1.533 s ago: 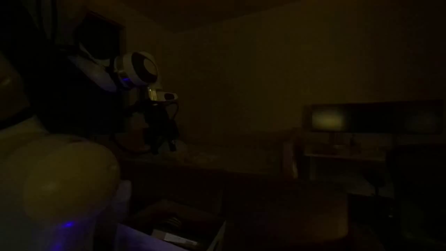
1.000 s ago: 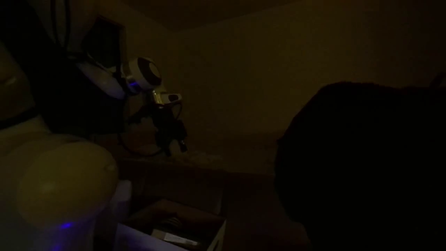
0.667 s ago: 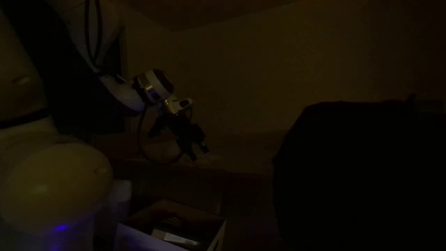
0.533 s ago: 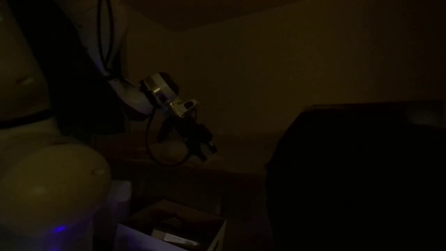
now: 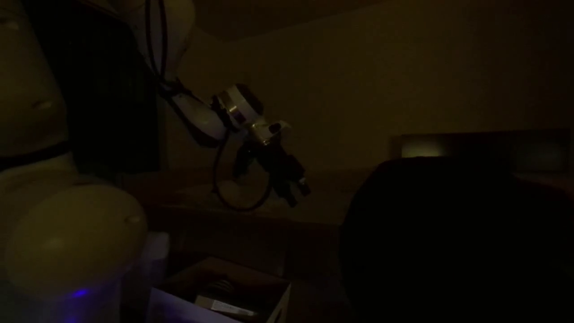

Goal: Get the cloth and put it on the sofa

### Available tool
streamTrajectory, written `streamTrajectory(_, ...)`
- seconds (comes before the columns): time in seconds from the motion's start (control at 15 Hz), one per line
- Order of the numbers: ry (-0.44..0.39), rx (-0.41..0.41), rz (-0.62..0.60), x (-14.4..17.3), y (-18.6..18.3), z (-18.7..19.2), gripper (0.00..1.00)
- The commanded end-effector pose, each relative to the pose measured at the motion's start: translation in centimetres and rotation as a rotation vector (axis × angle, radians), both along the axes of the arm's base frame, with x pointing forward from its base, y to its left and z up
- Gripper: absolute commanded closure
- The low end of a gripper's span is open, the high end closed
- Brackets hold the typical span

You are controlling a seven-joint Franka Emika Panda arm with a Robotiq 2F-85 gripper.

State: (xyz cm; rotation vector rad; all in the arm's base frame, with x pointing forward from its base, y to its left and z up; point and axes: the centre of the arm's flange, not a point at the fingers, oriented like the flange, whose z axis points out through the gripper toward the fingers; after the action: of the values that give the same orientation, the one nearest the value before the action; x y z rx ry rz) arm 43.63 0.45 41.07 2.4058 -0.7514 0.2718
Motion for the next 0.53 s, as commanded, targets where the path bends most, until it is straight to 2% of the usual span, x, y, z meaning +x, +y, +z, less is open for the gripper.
streamTrajectory(0.0,0.034,0.126,0.017,-1.5,-2.7,3.7,0.00)
streamTrajectory(0.13,0.038,0.139,-0.013,-1.7,-4.6,4.4,0.00)
streamTrajectory(0.47,0.049,0.074,-0.151,-1.7,-8.5,3.4,0.00)
